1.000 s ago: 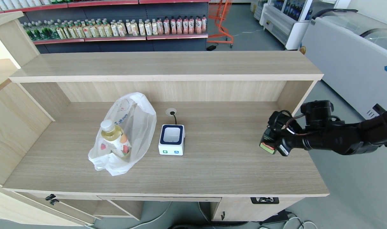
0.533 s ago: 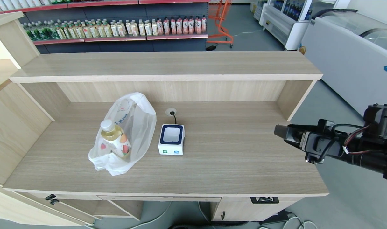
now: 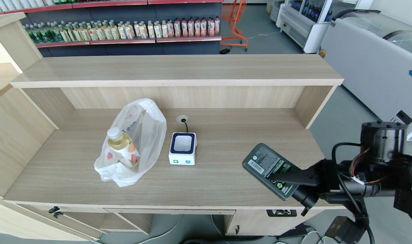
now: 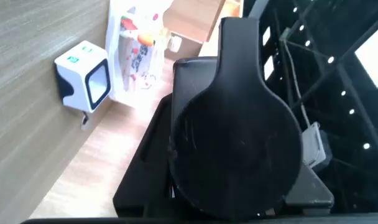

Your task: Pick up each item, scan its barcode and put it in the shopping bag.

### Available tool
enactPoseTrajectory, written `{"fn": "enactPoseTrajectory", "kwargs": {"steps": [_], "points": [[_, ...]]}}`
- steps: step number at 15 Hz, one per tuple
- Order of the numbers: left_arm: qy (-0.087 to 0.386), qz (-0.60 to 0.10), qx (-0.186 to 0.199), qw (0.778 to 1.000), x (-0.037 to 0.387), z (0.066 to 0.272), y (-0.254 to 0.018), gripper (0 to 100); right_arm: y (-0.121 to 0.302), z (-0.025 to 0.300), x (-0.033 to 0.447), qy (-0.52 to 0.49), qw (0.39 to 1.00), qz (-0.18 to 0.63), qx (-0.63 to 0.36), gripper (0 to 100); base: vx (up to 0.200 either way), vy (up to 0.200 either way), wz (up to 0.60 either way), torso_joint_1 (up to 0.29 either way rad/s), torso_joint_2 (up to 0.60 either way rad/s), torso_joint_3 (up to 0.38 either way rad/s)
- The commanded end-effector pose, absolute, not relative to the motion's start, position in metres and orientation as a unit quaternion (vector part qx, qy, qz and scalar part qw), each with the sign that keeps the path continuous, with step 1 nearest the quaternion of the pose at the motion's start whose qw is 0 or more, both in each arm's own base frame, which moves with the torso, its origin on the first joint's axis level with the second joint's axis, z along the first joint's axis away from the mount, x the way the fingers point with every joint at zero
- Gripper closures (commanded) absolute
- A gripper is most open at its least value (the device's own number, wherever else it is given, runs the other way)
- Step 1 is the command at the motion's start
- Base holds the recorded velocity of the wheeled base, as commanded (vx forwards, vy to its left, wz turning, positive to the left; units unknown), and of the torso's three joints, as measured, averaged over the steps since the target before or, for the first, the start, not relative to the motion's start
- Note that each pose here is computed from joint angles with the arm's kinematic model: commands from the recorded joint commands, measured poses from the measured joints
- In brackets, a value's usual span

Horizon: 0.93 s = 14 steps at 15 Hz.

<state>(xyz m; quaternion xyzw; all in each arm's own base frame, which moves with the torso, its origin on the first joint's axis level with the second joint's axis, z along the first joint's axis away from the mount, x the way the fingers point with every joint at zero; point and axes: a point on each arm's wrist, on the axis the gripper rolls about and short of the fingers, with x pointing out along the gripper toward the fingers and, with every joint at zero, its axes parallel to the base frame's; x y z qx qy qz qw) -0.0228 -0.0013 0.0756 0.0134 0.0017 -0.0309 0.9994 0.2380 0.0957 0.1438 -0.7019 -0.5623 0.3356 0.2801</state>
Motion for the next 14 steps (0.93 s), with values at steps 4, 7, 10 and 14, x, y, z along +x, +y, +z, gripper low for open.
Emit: {"fn": "enactPoseTrajectory", "kwargs": {"steps": [4, 7, 10, 14], "points": [[0.002, -0.031, 0.014, 0.999, -0.023, 0.075, -0.001, 0, 0.121, 0.113, 0.222, -0.622, 0.235, 0.368, -0.650, 100, 0.000, 0.000, 0.00, 0.000, 0.00, 0.000], [0.002, -0.031, 0.014, 0.999, -0.023, 0.075, -0.001, 0, 0.123, 0.113, 0.222, -0.644, 0.231, 0.367, -0.630, 100, 0.000, 0.000, 0.00, 0.000, 0.00, 0.000], [0.002, -0.031, 0.013, 0.999, -0.023, 0.075, -0.001, 0, 0.130, 0.112, 0.223, -0.652, 0.228, 0.371, -0.621, 100, 0.000, 0.000, 0.00, 0.000, 0.00, 0.000], [0.002, -0.031, 0.014, 0.999, -0.023, 0.075, -0.001, 0, 0.132, 0.110, 0.224, -0.653, 0.228, 0.373, -0.618, 100, 0.000, 0.000, 0.00, 0.000, 0.00, 0.000]]}}
